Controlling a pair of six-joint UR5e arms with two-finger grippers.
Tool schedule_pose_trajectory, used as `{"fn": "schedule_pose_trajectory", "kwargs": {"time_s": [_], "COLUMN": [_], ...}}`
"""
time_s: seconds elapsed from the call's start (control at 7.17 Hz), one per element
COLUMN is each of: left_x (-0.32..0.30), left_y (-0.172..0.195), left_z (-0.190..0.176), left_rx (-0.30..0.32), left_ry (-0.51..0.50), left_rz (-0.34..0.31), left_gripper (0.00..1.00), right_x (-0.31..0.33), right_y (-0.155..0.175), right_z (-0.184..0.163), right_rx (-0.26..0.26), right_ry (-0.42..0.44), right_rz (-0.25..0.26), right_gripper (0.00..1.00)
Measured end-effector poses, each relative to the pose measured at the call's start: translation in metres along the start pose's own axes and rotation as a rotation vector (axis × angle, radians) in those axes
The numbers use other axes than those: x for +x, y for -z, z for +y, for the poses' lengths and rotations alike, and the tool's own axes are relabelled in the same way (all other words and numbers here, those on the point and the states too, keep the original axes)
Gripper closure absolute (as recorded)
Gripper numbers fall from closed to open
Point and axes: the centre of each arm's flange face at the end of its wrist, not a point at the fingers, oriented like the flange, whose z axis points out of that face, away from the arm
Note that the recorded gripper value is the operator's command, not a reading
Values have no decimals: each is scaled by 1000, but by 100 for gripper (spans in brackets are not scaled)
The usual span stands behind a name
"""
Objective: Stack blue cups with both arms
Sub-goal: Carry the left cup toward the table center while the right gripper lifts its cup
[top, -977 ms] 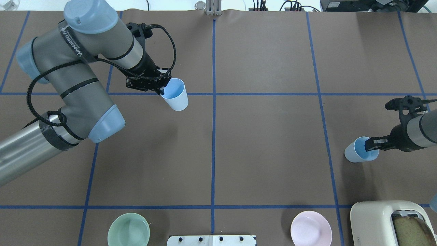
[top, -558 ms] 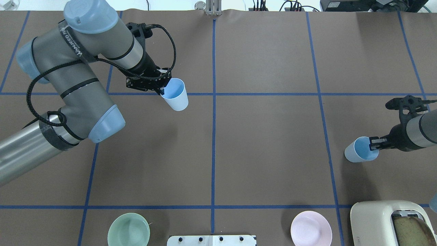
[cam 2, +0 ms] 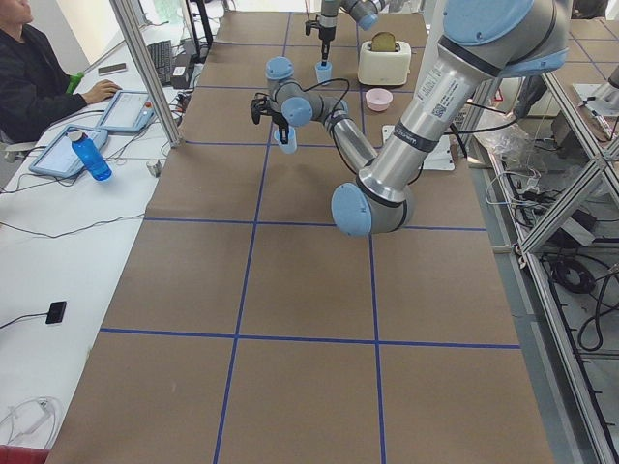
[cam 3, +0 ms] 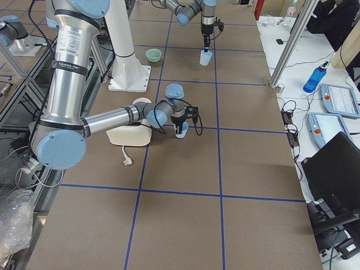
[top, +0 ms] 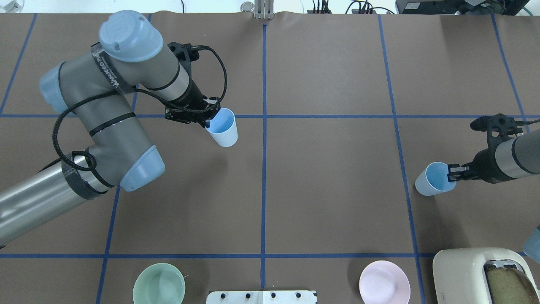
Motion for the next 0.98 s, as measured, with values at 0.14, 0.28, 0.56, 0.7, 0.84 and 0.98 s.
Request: {"fn": "schedule_pose_trajectory", "kwargs": {"time_s": [0.14, 0.28, 0.56, 0.7, 0.84, 0.98], "left_x": [12, 27, 51, 62, 71, 76], "left_y": [-7, -15, -28, -33, -39, -46], "left_z": [11, 26, 50, 55, 58, 61], "left_rx": [-1, -1, 2, 6, 9, 13], "left_ry": [11, 16, 23, 28, 31, 34], "left_rz": [1, 2, 3, 1, -4, -12], "left_gripper": [100, 100, 100, 100, 100, 100], "right_x": [-5, -10, -48, -73, -91, -100], "right_y": [9, 19, 36, 45, 52, 57], "right_z": [-9, -20, -54, -71, -82, -88], "right_rx": [-4, -7, -7, -10, -12, -13], "right_ry": [-11, -25, -53, -66, -76, -81], "right_rz": [-30, -57, -63, -53, -44, -41], "right_gripper": [100, 100, 100, 100, 100, 100]}}
